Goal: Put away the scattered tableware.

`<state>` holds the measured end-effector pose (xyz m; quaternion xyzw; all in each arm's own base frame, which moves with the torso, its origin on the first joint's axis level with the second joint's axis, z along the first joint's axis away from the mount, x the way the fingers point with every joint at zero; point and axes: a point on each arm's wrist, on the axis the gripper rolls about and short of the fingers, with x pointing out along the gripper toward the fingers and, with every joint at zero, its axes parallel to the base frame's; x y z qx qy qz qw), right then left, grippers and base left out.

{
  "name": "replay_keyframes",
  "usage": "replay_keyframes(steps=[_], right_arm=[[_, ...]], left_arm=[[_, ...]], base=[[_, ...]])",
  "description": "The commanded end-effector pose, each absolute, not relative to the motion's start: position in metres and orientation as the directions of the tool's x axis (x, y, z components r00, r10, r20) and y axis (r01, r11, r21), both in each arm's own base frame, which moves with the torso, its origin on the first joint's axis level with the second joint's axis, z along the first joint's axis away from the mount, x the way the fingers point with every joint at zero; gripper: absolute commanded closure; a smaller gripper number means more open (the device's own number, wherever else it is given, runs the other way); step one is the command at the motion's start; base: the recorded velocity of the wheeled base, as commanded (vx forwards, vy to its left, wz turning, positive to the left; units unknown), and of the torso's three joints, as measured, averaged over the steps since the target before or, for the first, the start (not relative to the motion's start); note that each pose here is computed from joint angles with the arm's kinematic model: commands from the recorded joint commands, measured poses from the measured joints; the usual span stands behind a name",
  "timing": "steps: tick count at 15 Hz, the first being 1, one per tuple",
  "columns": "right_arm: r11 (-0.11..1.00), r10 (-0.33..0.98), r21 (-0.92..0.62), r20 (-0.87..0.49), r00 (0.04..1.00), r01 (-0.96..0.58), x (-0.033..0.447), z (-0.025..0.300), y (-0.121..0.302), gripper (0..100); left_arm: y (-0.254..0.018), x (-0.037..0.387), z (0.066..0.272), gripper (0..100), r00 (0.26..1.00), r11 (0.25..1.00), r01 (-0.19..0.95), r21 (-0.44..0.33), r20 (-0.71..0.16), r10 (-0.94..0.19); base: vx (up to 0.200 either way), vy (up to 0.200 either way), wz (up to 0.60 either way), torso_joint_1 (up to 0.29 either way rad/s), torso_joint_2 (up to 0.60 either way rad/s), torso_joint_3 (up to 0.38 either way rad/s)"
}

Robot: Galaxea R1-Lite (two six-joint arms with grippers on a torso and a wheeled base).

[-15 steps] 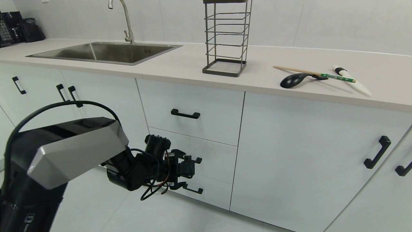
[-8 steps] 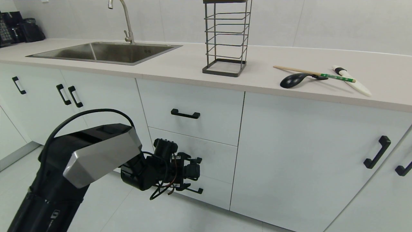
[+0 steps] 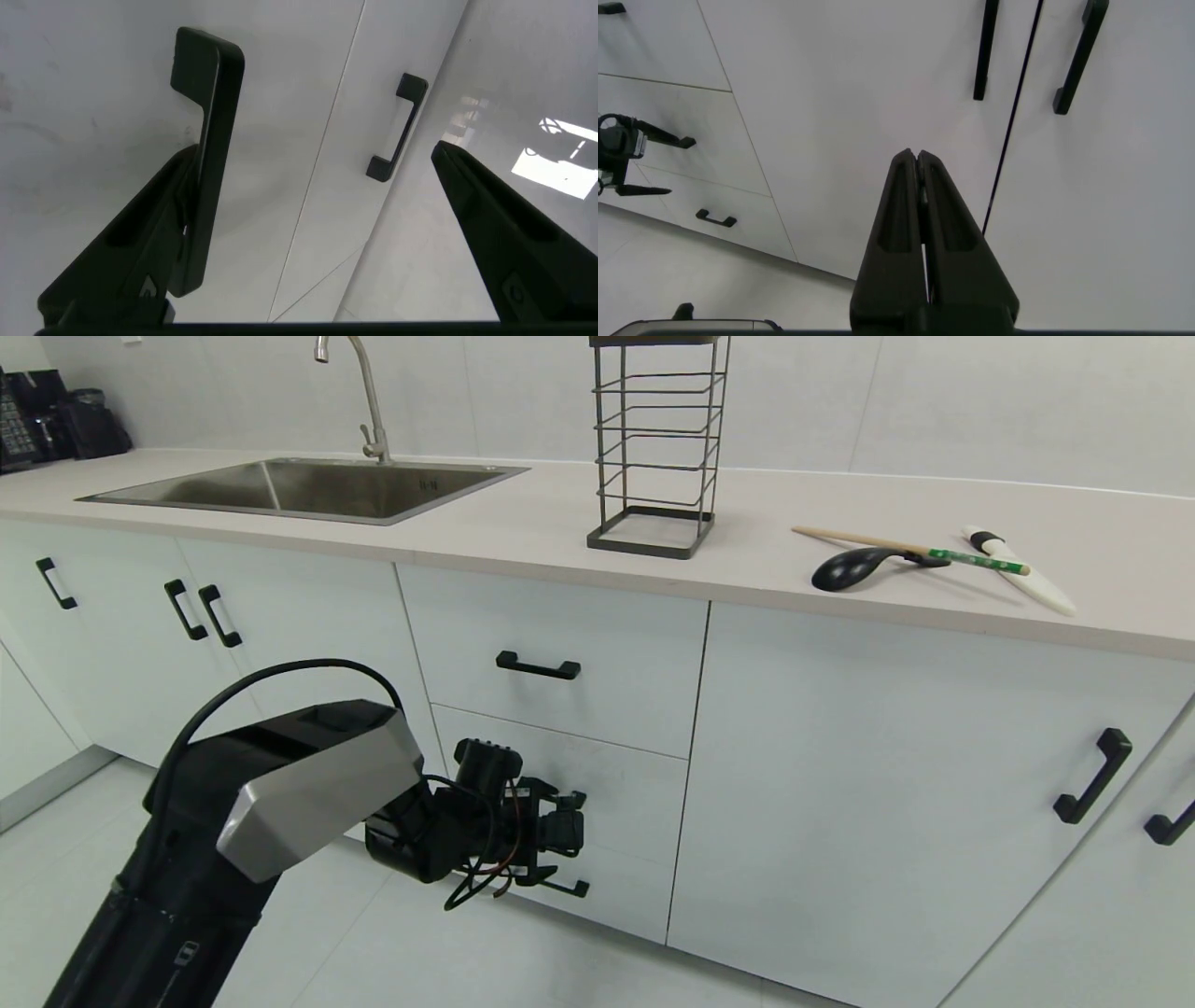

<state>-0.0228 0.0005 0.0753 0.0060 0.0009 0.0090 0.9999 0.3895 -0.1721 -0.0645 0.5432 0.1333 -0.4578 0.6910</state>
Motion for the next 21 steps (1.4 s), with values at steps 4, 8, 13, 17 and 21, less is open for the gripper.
replay_keyframes(steps=[4,8,13,17,21], right_arm=[[1.0,0.018,0.012,-0.003,1.0,-0.018,-0.023,0.075,0.0,100],[1.0,0.018,0.012,-0.002,1.0,-0.018,-0.023,0.076,0.0,100],[1.0,0.018,0.012,-0.003,1.0,-0.018,-0.023,0.075,0.0,100],[1.0,0.018,0.012,-0.003,1.0,-0.018,-0.023,0.075,0.0,100],[1.0,0.018,0.012,-0.003,1.0,-0.018,-0.023,0.075,0.0,100]], left_arm=[[-0.166,0.368,-0.058,0,0.494,-0.05,0.814,0.579,-0.734,-0.466],[-0.157,0.351,-0.04,0,0.496,-0.042,0.816,0.576,-0.737,-0.46],[-0.147,0.323,-0.007,0,0.502,-0.043,0.809,0.586,-0.728,-0.467],[-0.144,0.288,0.026,0,0.504,-0.06,0.793,0.606,-0.708,-0.494],[-0.15,0.251,0.08,0,0.537,0.008,0.753,0.658,-0.608,-0.586]], base=[[0.0,0.0,0.0,0.0,0.0,0.0],[0.0,0.0,0.0,0.0,0.0,0.0],[0.0,0.0,0.0,0.0,0.0,0.0],[0.0,0.0,0.0,0.0,0.0,0.0],[0.0,0.0,0.0,0.0,0.0,0.0]])
